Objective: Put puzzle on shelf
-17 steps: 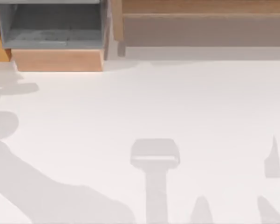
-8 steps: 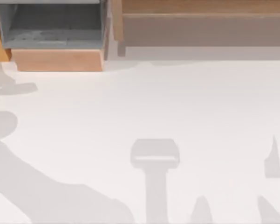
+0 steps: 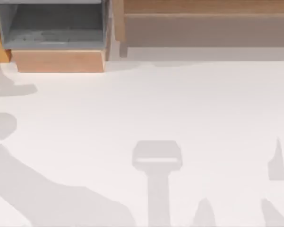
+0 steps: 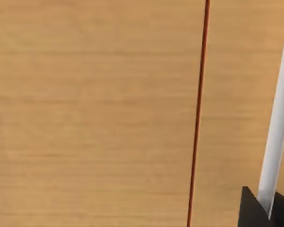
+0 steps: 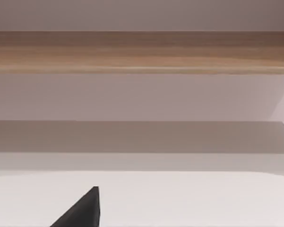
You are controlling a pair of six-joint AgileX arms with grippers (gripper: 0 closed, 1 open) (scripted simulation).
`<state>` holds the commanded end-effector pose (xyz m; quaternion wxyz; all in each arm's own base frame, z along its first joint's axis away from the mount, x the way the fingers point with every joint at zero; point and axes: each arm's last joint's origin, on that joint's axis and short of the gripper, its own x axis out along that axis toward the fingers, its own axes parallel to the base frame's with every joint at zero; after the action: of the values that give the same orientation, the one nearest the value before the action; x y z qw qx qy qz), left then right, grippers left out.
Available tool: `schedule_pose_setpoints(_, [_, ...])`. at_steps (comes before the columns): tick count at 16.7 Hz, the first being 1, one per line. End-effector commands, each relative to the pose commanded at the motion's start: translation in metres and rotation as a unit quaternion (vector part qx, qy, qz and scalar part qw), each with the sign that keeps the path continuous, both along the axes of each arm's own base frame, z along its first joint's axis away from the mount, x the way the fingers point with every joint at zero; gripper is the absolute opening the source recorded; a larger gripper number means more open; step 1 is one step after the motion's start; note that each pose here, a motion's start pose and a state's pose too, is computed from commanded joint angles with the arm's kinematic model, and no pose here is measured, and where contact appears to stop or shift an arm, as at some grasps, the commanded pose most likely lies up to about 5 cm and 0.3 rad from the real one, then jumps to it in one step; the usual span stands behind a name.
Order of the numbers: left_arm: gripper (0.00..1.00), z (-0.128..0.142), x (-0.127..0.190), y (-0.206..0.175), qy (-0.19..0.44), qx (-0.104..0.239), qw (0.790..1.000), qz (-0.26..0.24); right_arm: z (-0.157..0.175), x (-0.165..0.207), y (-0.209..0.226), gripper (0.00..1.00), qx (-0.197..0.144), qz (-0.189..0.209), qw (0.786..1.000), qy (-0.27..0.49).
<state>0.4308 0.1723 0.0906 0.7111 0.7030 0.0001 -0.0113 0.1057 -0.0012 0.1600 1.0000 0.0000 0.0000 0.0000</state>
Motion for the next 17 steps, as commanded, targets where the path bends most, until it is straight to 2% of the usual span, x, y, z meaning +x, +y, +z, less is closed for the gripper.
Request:
schedule_pose_setpoints(8, [0.00,-0.001,-0.059,0.000,0.003,-0.003,1.000,-0.001,0.000,0.000,0.000,1.00,0.000,0.000,1.000,0.000])
schedule_pose_setpoints(14, [0.00,-0.002,-0.062,0.000,0.003,-0.001,1.000,-0.001,0.000,0.000,0.000,1.00,0.000,0.000,1.000,0.000])
schedule_pose_setpoints(17, [0.00,-0.002,-0.080,0.002,0.003,-0.002,1.000,0.000,0.000,0.000,0.000,1.00,0.000,0.000,1.000,0.000])
